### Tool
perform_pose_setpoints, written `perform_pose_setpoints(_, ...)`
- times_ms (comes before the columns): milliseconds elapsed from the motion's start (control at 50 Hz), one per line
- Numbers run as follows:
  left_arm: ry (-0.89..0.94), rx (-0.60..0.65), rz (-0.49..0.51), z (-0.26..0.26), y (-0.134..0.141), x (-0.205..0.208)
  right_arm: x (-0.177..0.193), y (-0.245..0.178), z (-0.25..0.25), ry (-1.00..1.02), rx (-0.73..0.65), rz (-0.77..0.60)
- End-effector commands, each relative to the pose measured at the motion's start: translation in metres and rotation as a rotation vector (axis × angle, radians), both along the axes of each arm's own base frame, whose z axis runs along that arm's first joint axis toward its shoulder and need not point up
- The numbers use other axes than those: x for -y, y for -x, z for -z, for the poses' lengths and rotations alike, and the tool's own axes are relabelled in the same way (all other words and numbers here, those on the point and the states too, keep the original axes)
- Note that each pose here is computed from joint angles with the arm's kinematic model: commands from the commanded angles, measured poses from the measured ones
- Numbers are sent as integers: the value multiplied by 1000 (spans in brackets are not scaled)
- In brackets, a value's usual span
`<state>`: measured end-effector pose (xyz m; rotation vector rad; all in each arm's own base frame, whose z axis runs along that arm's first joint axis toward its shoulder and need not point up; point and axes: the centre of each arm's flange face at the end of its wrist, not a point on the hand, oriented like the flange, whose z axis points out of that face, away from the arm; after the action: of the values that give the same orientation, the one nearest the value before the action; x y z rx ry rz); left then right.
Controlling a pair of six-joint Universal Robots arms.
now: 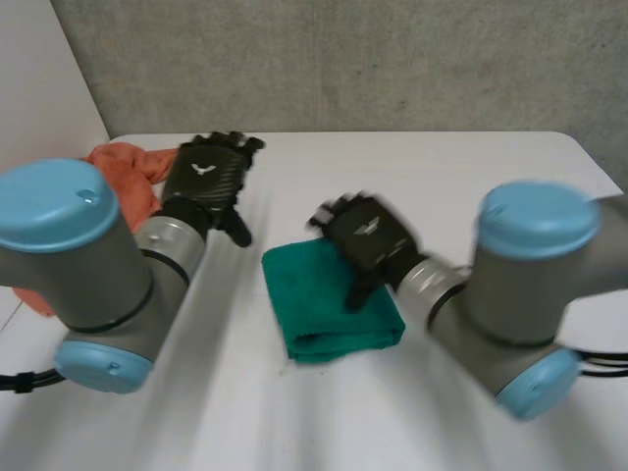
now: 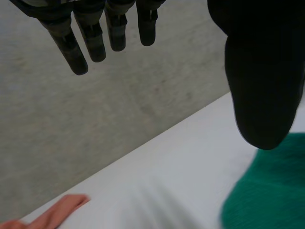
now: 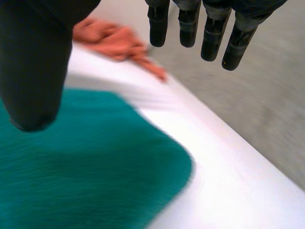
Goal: Fold the laundry.
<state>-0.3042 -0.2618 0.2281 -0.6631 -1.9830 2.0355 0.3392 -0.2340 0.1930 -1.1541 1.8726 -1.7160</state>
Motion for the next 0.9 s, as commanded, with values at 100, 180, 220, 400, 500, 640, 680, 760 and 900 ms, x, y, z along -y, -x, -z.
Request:
perform_pose_setpoints(100,-191,107,135,56,42,-26,44,22,18,-321,76,144)
perform_pose_setpoints(180,-277,172,138,80,41,-32,49,19,39,-382,31,147)
perform_pose_setpoints(220,-317,201,129,88,38,-31,51,18,49,-407,6,148)
perform_pose_setpoints(400,-373,269,110,96,27,-26,47,23,58,-355,-147,132)
perform_pose_setpoints(500,-343,251,133,84,31,-29,48,30,30,-261,-108,161)
perform_pose_setpoints(640,-169,114,209,8,30,-27,37,40,-2,-127,0,206)
perform_pose_setpoints(680,-138,84,242,-9,26,-24,35,48,-4,-140,33,260)
perform_pose_setpoints(760,-104,37,315,-36,23,-30,33,65,4,-228,81,358)
perform_pose_setpoints(900,-154,1,352,-57,10,-38,19,79,35,-401,100,378)
